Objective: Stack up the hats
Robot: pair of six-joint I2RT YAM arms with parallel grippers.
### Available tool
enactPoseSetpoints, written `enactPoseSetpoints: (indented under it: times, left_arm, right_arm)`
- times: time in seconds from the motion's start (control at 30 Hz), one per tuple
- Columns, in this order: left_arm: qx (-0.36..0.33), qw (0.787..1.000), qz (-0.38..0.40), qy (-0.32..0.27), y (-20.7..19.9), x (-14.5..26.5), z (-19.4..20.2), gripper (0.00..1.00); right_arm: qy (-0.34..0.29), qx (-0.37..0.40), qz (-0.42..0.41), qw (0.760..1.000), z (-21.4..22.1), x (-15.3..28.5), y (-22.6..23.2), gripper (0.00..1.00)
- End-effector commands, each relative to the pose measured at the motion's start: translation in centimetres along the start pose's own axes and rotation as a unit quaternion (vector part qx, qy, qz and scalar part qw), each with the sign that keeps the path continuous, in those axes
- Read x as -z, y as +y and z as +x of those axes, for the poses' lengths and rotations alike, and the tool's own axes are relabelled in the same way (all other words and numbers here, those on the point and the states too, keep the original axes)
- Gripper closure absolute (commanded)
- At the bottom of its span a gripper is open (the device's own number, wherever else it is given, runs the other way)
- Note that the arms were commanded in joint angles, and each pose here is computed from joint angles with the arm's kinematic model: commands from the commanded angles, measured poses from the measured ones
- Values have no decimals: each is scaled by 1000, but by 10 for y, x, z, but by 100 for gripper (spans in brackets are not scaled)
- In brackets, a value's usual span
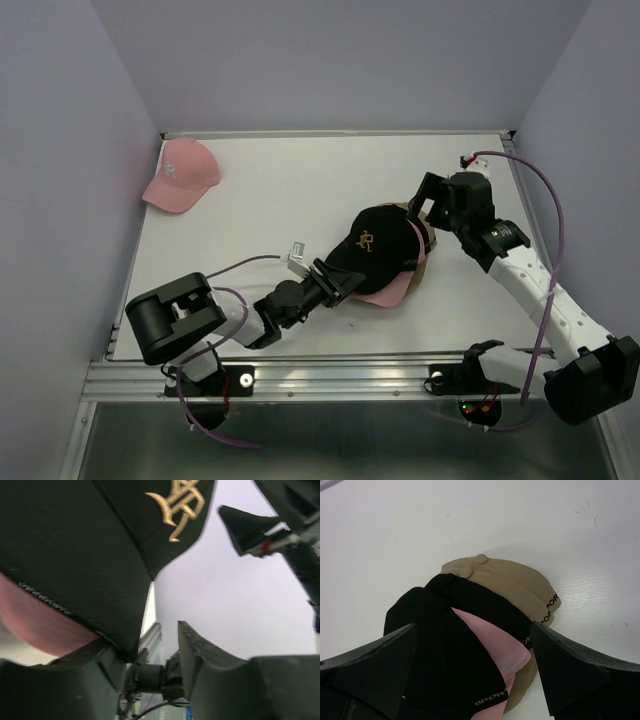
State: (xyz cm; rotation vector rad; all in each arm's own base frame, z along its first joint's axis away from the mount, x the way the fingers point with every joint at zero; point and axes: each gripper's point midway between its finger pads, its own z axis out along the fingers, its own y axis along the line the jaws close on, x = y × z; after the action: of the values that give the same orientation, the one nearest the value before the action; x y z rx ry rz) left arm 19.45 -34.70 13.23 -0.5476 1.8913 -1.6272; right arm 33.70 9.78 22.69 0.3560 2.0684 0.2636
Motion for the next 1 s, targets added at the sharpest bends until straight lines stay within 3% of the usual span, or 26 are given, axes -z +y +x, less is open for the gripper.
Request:
enactPoseSetpoints:
  times: [0.0,0.17,0.37,0.6,0.97]
  left_arm:
    - [-14,998,59,3,-47,7,2,43]
    - [-75,997,-9,0,-35,6,3,39]
    - [-91,995,-43,-5,-25,14,-1,34]
    - [-123,989,-65,48,-15,-5,21,30]
    - [-185,975,-111,60,-9,5,16,23]
  right_arm:
    - [8,21,-40,999,1,-2,15,0]
    - [20,30,-67,997,6,-2,24,0]
    - [21,46,-136,989,6,9,45,0]
    - [25,54,-176,983,5,19,58,0]
    - [46,91,-300,948,16,49,99,0]
